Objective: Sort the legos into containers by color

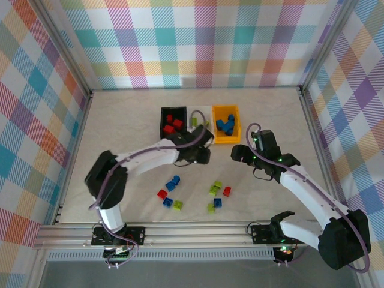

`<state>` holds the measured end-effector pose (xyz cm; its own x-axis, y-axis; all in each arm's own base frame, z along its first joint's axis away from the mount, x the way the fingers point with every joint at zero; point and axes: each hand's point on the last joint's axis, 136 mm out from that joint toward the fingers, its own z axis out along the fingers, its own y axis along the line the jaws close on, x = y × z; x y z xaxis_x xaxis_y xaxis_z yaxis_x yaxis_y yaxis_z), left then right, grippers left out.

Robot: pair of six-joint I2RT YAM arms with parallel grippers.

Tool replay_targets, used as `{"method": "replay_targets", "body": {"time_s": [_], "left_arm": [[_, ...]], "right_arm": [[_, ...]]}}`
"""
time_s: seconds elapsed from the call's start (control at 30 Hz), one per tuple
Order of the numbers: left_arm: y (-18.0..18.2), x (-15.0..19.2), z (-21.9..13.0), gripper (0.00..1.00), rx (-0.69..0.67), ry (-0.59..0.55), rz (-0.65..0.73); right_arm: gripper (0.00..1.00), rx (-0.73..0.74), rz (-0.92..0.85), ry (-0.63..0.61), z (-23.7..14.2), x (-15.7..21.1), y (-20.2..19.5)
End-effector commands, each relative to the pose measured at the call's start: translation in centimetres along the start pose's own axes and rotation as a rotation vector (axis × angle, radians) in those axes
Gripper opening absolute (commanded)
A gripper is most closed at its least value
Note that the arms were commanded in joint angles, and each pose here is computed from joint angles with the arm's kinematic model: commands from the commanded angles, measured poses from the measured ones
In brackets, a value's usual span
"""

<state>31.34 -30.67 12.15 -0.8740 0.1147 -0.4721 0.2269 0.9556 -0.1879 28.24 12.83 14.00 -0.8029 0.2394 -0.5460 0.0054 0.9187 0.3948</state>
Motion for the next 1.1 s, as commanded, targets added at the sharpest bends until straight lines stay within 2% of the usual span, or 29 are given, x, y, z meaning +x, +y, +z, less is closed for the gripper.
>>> {"method": "replay_targets", "body": {"time_s": [0.0, 0.1, 0.3, 0.5, 0.53, 0.67, 0.77, 0.93, 1.07], "left_arm": [[3.9, -3.4, -2.8, 0.39, -0.059, -0.099, -0.089], [6.6, -6.0, -2.9, 0.39, -0.100, -0.145, -0.153], [11.7, -10.5, 0.3, 0.39, -0.196, -0.164, -0.262], [14.0, -14.1, 2.2, 0.42, -0.236, -0.171, -0.313], [14.3, -14.5, 2.3, 0.45, -0.244, -0.170, -0.315], [14.1, -15.8, 2.5, 0.72, -0.232, -0.170, -0.314], [12.8, -16.6, 1.3, 0.87, -0.184, -0.188, -0.313], [10.0, -16.2, -2.8, 0.98, -0.083, -0.243, -0.286], [7.2, -12.9, -5.8, 1.00, 0.021, -0.251, -0.247]], "right_arm": [[0.80, -0.026, 0.020, -0.004, 0.3, -0.1, 0.3], [0.80, -0.029, 0.023, -0.001, 0.5, -0.2, 0.4], [0.80, -0.028, 0.024, 0.003, 0.5, -0.1, 0.4], [0.80, -0.029, 0.021, 0.015, 0.3, 0.5, 0.2], [0.80, -0.029, 0.019, 0.016, 0.2, 0.6, 0.2], [0.81, -0.054, -0.003, 0.048, 0.0, 1.3, 0.5], [0.81, -0.062, -0.016, 0.080, -0.1, 2.1, 0.5], [0.81, -0.093, -0.028, 0.142, -0.3, 3.6, 0.7], [0.79, -0.112, -0.047, 0.235, -0.1, 6.1, 1.2]]}}
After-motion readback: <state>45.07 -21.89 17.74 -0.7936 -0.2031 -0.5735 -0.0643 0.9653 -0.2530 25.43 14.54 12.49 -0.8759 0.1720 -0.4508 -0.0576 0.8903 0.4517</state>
